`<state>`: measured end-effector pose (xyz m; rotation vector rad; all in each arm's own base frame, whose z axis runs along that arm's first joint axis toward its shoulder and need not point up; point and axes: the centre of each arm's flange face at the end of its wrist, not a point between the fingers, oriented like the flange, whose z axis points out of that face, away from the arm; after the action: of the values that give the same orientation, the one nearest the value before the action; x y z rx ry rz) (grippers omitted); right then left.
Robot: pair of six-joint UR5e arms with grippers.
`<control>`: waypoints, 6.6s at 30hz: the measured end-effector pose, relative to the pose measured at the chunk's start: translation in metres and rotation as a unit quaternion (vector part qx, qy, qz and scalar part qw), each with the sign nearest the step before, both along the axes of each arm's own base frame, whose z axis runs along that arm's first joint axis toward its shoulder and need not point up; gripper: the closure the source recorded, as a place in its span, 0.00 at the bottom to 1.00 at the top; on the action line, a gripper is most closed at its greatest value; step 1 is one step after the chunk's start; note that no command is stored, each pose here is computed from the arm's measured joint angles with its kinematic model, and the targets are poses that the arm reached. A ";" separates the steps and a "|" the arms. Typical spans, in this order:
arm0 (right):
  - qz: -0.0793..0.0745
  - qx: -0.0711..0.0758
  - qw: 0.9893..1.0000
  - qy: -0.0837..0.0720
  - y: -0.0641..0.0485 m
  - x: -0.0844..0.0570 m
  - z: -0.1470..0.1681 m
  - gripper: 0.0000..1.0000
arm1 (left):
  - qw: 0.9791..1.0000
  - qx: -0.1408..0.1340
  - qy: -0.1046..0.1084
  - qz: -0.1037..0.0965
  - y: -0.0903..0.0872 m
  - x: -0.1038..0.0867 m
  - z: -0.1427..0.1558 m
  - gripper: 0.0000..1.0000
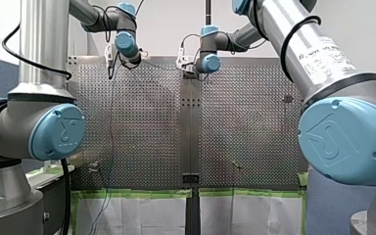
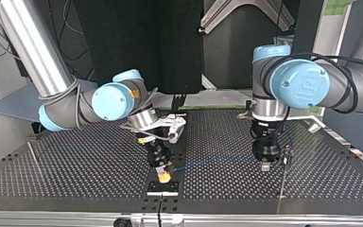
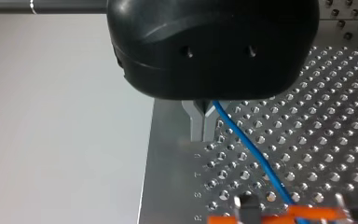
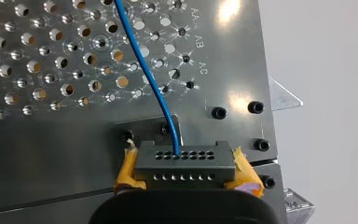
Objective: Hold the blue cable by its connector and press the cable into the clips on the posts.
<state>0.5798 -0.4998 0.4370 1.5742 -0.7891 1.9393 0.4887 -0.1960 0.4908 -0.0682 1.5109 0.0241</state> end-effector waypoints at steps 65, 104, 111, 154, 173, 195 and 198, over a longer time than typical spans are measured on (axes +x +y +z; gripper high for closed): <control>-0.130 0.057 0.987 0.073 0.021 -0.060 -0.213 1.00 | 0.988 0.007 0.108 -0.107 -0.143 -0.070 -0.297 1.00; -0.276 0.126 0.950 0.079 0.061 -0.160 -0.398 1.00 | 0.986 0.024 0.143 -0.076 -0.147 -0.061 -0.453 1.00; -0.312 0.128 0.938 0.074 0.066 -0.186 -0.411 1.00 | 0.985 0.028 0.141 -0.090 -0.157 -0.068 -0.455 1.00; -0.327 0.135 0.927 0.123 0.041 -0.346 -0.498 1.00 | 0.979 -0.006 0.124 -0.160 -0.283 -0.080 -0.527 1.00; -0.301 0.109 0.943 0.089 -0.023 -0.367 -0.482 1.00 | 0.982 0.010 0.114 -0.148 -0.300 -0.082 -0.546 1.00; -0.243 0.102 0.955 0.136 -0.065 -0.391 -0.506 1.00 | 0.986 -0.011 0.090 -0.143 -0.347 -0.046 -0.544 1.00; -0.235 0.090 0.957 0.144 -0.072 -0.392 -0.503 1.00 | 0.987 -0.015 0.082 -0.137 -0.350 -0.036 -0.536 1.00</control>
<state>0.1876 -0.5717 -0.0658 1.5483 -1.1156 1.2980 0.4531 -0.5458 -0.0453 0.1200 1.6748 -0.2178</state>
